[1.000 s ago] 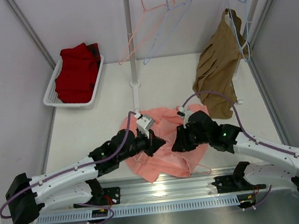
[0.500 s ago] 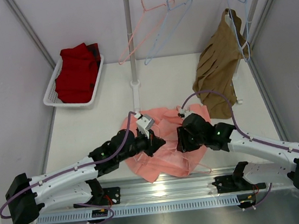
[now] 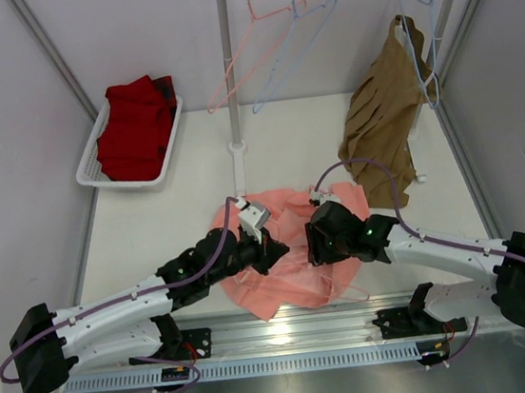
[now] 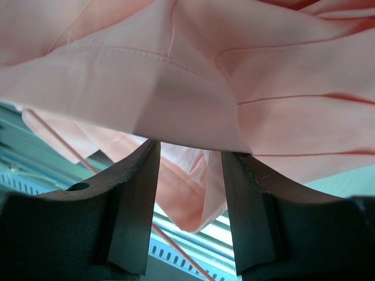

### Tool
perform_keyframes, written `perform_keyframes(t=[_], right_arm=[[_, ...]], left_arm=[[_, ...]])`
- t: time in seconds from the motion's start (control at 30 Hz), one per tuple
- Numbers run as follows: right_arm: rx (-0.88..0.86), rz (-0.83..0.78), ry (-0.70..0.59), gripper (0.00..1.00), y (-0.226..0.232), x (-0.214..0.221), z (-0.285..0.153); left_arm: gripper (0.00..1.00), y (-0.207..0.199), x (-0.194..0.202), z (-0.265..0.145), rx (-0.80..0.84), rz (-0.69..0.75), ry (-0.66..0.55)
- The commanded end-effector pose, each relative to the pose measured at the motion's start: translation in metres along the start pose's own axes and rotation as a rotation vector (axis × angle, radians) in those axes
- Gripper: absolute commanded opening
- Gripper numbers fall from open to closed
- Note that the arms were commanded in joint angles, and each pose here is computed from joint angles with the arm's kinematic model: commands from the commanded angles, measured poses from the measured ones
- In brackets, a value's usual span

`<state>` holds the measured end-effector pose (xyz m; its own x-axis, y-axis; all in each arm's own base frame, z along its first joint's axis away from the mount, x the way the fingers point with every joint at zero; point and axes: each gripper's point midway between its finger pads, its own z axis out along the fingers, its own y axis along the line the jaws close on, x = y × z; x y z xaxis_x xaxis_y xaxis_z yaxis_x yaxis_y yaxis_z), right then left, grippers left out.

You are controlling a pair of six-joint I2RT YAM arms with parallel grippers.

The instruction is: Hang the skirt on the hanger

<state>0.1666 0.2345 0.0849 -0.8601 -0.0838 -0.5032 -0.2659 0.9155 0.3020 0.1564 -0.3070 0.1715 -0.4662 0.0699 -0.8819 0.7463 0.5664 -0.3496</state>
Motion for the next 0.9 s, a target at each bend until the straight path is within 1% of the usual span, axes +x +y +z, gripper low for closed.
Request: perform_keyframes(t=[0.0,0.1,0.33,0.4,0.47,0.53,0.67,0.8,0.87], right_arm=[[0.024,0.016,-0.067,0.52,0.0,-0.013,0.012],[0.049,0.028,-0.073,0.5,-0.003,-0.014,0.018],[0.122,0.065,-0.084,0.36,-0.014,-0.016,0.022],[0.098,0.07,-0.085,0.36,-0.008,-0.016,0.021],[0.071,0.076,-0.082,0.38,-0.003,-0.015,0.021],[0.044,0.075,-0.084,0.38,0.004,-0.014,0.021],[0.015,0.07,-0.065,0.35,0.012,-0.007,0.025],[-0.027,0.066,-0.079,0.31,0.022,-0.006,0.019],[-0.031,0.063,-0.075,0.31,0.023,-0.003,0.017]], left_arm=[[0.0,-0.001,-0.012,0.0,-0.001,0.023,-0.051],[0.0,0.003,-0.013,0.0,-0.024,0.023,-0.059],[0.0,0.009,-0.018,-0.003,-0.058,0.017,-0.077],[0.0,0.008,-0.018,-0.004,-0.051,0.014,-0.082],[0.0,0.006,-0.017,-0.003,-0.04,0.012,-0.086],[0.0,0.004,-0.017,-0.003,-0.03,0.012,-0.089],[0.0,0.005,-0.017,-0.002,-0.03,0.015,-0.086],[0.0,0.005,-0.018,-0.003,-0.032,0.017,-0.086],[0.0,0.004,-0.018,-0.003,-0.03,0.017,-0.086]])
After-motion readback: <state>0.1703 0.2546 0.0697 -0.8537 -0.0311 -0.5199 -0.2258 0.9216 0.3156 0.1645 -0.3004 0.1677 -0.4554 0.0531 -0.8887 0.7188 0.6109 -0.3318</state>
